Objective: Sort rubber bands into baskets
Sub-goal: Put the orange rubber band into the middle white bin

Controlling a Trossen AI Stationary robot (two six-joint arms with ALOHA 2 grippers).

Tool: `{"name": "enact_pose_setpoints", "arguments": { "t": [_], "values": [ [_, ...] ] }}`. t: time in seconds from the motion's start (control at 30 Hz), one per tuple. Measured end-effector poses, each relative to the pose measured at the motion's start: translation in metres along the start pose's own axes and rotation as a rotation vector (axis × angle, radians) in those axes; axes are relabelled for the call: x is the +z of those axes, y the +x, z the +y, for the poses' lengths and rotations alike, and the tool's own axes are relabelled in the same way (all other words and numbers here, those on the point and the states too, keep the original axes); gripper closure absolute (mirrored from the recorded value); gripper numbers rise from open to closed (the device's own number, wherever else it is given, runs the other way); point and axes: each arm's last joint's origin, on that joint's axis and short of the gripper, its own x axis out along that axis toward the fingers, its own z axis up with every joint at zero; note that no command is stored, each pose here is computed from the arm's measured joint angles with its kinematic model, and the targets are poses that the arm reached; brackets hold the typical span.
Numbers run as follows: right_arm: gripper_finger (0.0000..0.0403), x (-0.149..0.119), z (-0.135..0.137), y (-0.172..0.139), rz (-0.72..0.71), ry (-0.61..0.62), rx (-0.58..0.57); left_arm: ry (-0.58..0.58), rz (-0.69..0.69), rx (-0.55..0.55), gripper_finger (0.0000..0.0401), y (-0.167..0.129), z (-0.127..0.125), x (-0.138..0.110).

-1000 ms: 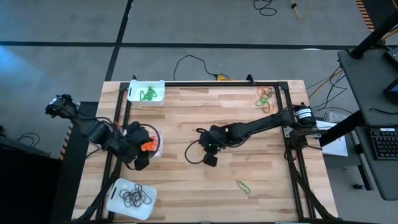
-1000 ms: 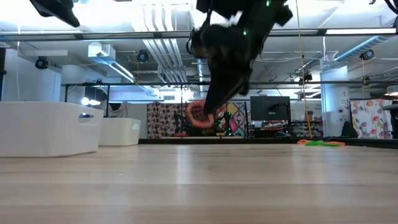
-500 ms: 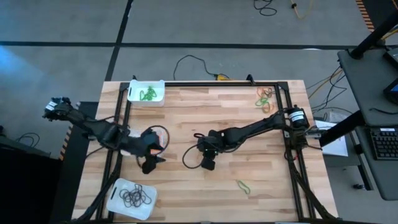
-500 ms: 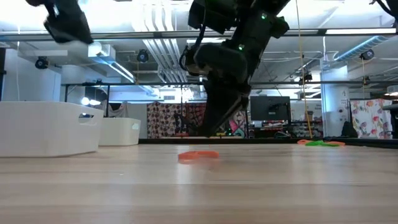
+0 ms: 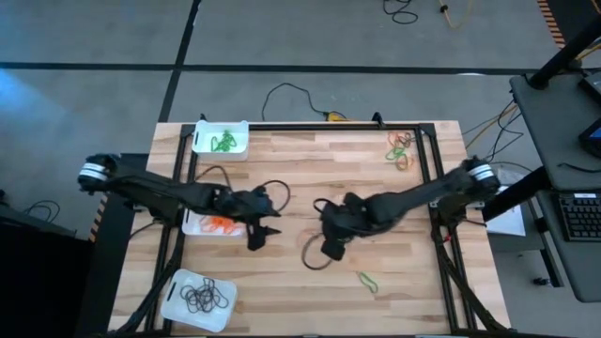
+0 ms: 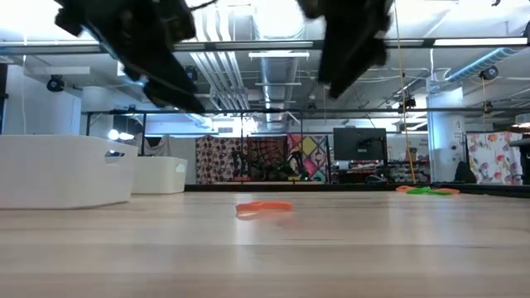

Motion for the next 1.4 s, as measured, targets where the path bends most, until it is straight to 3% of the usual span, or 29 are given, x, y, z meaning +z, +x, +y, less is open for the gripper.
{"name": "enact_pose_setpoints", "arguments": {
  "t": [0.2,0.4,0.53,0.7,0.83,1.13,1.4],
  "values": [
    [0.0183,-0.021,0.015,-0.042,-0.135,0.131,-0.028,0.026,-0.045,0.015,0.0156,0.041,-0.002,0.011],
    [0.0184,-0.037,0.028,-0.05,-0.166,0.178,-0.033,0.024,-0.015,0.123,0.0172,0.075,0.012,0.013],
    [0.0184,-0.044,0.033,-0.044,-0.138,0.186,-0.053,0.048,0.057,0.107,0.0204,0.096,0.019,-0.002],
    [0.0184,-0.053,0.041,-0.036,-0.107,0.188,-0.069,0.099,0.076,0.056,0.0255,0.117,0.011,-0.017],
    [0.0184,-0.059,0.047,-0.033,-0.074,0.176,-0.059,0.033,0.106,0.093,0.0289,0.133,0.017,-0.03],
    [0.0184,-0.062,0.049,-0.032,-0.067,0.139,-0.064,-0.127,0.136,0.146,0.0391,0.143,0.021,-0.041],
    [0.0184,-0.062,0.049,-0.032,-0.073,0.123,-0.069,-0.14,0.123,0.119,0.04,0.131,0.013,-0.025]
  ]
}}
